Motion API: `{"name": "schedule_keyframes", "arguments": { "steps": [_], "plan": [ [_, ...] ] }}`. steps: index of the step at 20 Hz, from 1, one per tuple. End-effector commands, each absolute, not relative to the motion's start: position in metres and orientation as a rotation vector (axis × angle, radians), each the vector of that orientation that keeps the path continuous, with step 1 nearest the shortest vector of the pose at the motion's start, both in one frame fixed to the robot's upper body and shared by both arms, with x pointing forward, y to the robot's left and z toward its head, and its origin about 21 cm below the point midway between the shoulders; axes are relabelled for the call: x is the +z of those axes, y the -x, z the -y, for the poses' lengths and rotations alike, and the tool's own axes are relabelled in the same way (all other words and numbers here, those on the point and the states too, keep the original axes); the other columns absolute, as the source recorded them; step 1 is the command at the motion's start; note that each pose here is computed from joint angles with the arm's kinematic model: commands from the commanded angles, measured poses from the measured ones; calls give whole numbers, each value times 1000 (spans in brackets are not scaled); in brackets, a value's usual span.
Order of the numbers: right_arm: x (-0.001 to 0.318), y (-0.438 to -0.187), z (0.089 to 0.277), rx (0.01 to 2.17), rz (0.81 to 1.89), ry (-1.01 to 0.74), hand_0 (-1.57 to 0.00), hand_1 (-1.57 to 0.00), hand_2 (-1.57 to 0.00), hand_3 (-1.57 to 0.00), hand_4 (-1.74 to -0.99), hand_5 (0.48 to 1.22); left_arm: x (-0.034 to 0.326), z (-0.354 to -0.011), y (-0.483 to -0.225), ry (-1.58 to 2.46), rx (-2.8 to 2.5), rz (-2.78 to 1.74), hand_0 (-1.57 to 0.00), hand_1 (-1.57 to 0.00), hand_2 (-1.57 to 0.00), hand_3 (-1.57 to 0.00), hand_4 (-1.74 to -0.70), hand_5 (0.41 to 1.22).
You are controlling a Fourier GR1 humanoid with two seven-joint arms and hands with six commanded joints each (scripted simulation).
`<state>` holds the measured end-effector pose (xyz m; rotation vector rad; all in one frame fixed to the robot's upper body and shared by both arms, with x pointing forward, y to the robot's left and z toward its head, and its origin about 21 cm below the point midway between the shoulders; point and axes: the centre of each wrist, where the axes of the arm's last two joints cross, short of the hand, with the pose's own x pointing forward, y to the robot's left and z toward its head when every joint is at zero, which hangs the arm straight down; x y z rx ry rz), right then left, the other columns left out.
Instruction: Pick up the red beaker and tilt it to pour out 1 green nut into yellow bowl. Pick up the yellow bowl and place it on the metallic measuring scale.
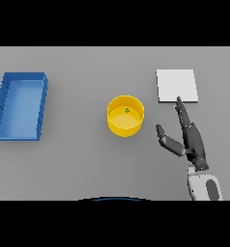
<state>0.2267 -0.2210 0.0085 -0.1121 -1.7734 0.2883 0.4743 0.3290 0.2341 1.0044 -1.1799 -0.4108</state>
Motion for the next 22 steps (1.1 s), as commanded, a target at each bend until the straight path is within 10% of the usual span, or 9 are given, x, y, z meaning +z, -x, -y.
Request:
{"name": "schedule_keyframes", "arguments": {
  "steps": [1, 15, 19, 22],
  "plan": [
    [7, -229, 221, 299, 1781, 115, 1, 1, 1, 1, -1168, 680, 224, -330, -472, -976, -379, 1185, -1571, -1571, -1571, -1518, -1741, 1221],
    [7, -232, 221, 304, 1760, 147, 1, 1, 1, 1, -1186, 687, 108, -330, -381, -776, -78, 1029, -1571, -1571, -1571, -1383, -1741, 1221],
    [5, -227, 219, 307, 1762, 135, 1, 1, 1, 1, -1168, 679, 96, -330, -365, -705, -100, 961, -1571, -1571, -1571, -1366, -1735, 955],
    [10, -232, 220, 310, 1764, 146, 1, 1, 1, 1, -1163, 671, 104, -324, -354, -654, -246, 984, -1571, -1545, -1489, -1238, -1311, 774]
  ]
}}
